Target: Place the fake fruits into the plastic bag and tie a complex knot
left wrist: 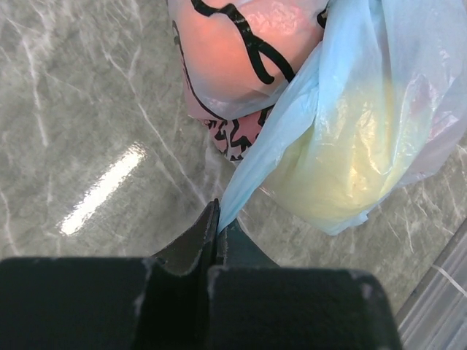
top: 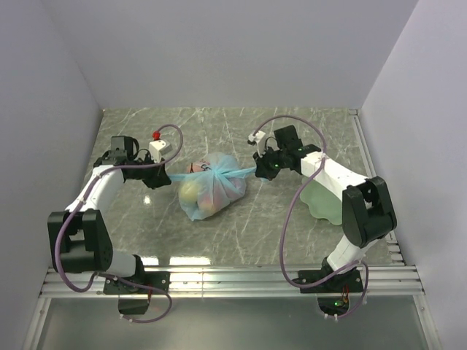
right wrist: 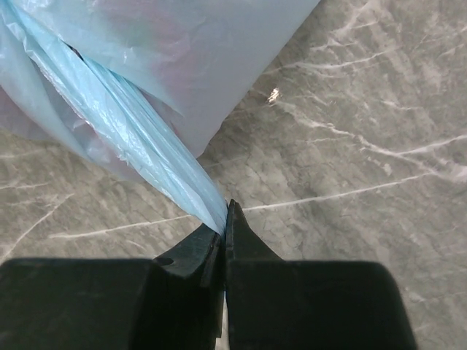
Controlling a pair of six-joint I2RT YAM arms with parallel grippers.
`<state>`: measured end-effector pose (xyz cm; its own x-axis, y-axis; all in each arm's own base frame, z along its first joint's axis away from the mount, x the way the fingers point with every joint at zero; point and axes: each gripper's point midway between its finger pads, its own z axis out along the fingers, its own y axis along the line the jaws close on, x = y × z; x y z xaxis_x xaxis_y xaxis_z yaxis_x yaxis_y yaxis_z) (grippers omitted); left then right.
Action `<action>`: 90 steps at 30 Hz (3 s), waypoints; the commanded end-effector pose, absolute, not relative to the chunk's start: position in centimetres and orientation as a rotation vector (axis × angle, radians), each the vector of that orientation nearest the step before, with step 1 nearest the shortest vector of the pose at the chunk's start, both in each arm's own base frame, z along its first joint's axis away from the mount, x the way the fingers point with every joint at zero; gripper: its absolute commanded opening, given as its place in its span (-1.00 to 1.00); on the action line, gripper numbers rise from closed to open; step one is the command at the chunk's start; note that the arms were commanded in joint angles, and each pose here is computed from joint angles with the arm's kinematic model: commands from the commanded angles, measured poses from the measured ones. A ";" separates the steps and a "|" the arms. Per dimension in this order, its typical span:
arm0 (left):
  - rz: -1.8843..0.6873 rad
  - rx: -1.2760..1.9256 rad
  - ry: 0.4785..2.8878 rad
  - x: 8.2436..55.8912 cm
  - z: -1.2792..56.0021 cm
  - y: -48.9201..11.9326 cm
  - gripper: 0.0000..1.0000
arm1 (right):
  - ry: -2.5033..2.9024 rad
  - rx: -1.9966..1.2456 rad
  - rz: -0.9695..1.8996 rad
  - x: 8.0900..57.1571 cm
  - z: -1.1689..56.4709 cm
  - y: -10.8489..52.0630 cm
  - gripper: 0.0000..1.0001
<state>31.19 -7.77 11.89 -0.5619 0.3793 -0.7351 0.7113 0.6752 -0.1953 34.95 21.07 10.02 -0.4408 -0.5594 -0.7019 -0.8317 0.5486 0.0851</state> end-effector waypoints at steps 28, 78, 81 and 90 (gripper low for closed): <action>-0.211 0.751 2.370 30.9 7.9 3.1 -0.99 | 2.573 -0.931 -0.056 34.9 5.0 3.4 -1.00; -0.391 0.657 2.280 31.0 13.4 1.5 0.50 | 2.515 -0.917 0.451 32.0 10.2 6.8 -0.14; -0.425 0.648 2.217 31.8 15.9 0.2 0.94 | 2.460 -0.902 0.547 31.6 12.3 8.3 0.21; -0.547 0.354 2.072 35.7 24.9 -1.7 0.99 | 2.239 -0.798 0.669 33.9 21.3 11.2 0.87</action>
<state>34.10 -0.71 20.63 -0.5631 0.1636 -0.8100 0.5015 0.8467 -0.1776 33.50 9.86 16.90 -0.6386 -0.4288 -0.6390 -0.6856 0.6942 0.2194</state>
